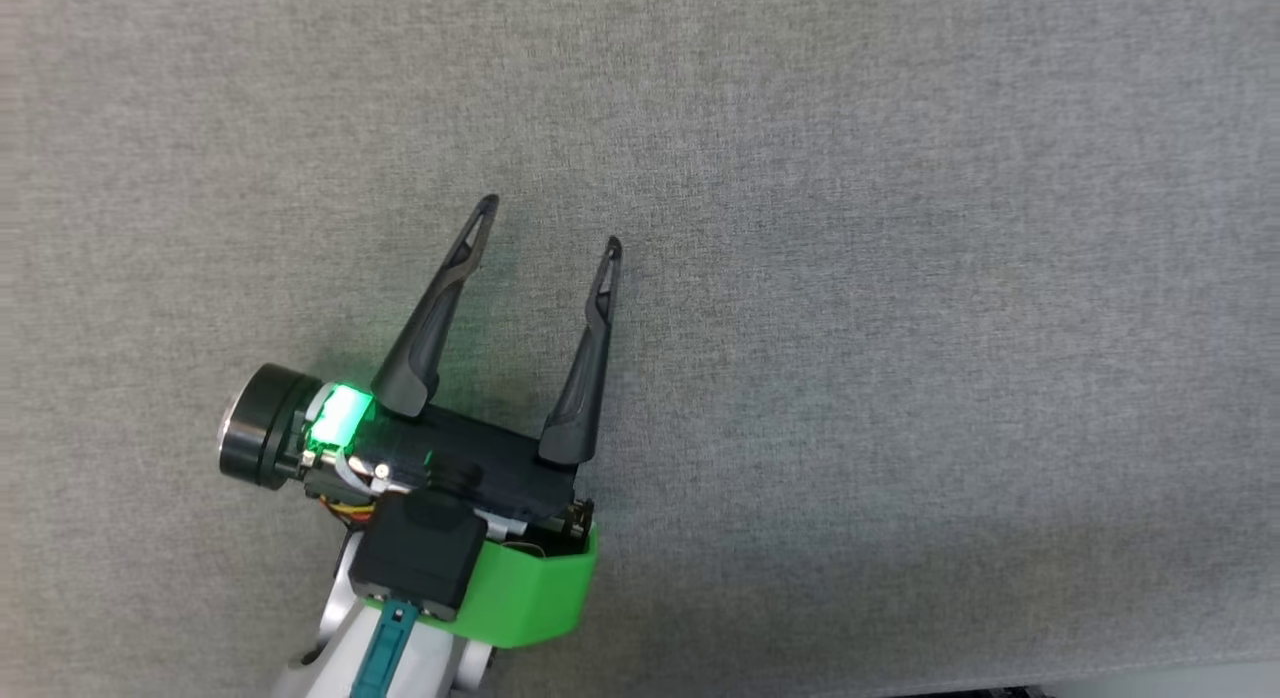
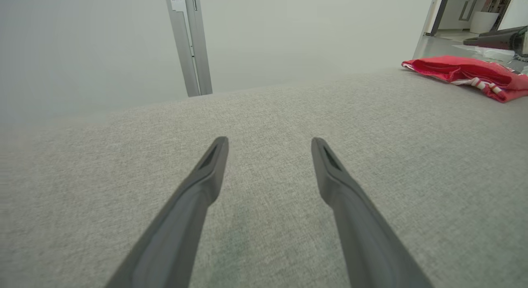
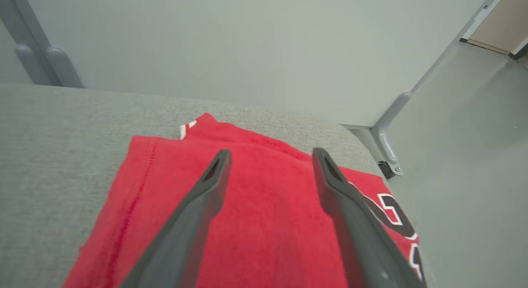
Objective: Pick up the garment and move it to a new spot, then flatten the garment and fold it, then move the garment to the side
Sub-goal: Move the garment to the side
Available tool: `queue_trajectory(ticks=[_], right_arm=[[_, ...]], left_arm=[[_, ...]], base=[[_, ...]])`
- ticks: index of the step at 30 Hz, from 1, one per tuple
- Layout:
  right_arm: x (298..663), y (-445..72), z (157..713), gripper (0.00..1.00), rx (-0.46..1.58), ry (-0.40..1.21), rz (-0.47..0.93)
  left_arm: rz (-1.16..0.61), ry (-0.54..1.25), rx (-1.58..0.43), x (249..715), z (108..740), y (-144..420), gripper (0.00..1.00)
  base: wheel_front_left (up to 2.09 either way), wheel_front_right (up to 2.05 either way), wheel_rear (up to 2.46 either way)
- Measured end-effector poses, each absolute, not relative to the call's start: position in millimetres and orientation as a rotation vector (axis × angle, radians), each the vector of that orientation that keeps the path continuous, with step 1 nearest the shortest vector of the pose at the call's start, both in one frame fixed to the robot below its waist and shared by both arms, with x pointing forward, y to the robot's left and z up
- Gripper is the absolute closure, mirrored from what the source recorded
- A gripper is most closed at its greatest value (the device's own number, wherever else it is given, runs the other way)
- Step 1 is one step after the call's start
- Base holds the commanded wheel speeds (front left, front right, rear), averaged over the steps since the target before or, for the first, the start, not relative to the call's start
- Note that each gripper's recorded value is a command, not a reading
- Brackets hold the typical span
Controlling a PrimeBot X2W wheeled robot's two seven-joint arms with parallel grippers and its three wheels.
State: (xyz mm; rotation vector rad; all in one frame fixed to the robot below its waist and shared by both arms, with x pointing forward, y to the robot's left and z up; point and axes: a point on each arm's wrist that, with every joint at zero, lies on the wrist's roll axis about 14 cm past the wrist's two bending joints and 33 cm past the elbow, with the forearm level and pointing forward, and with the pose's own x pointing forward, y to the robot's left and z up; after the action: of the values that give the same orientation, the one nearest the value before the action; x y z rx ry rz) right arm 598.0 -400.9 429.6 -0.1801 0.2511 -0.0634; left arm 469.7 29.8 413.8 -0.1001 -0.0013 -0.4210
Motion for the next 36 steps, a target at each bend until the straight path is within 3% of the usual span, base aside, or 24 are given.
queue_trajectory(ticks=[5, 15, 28, 36], right_arm=[[598.2, -321.9, 427.6, 0.0, -0.069, 0.173, 0.064], [526.3, -212.6, 446.4, 0.0, 0.046, 0.077, 0.213], [423.6, -164.4, 511.7, 0.0, 0.154, -0.103, 0.185], [372.7, -144.5, 522.9, 0.0, 0.164, -0.127, 0.212]], left_arm=[[-0.378, -0.013, -0.111, 463.8, 431.7, 37.4, 0.0], [-0.191, 0.025, -0.142, 429.6, 454.5, 83.3, 0.0], [-0.099, -0.113, -0.118, 380.4, 516.4, 122.2, 0.0], [-0.048, -0.091, -0.099, 345.8, 512.6, 134.4, 0.0]], base=[[0.0, 0.0, 0.0], [0.0, 0.0, 0.0], [0.0, 0.0, 0.0], [0.0, 0.0, 0.0]])
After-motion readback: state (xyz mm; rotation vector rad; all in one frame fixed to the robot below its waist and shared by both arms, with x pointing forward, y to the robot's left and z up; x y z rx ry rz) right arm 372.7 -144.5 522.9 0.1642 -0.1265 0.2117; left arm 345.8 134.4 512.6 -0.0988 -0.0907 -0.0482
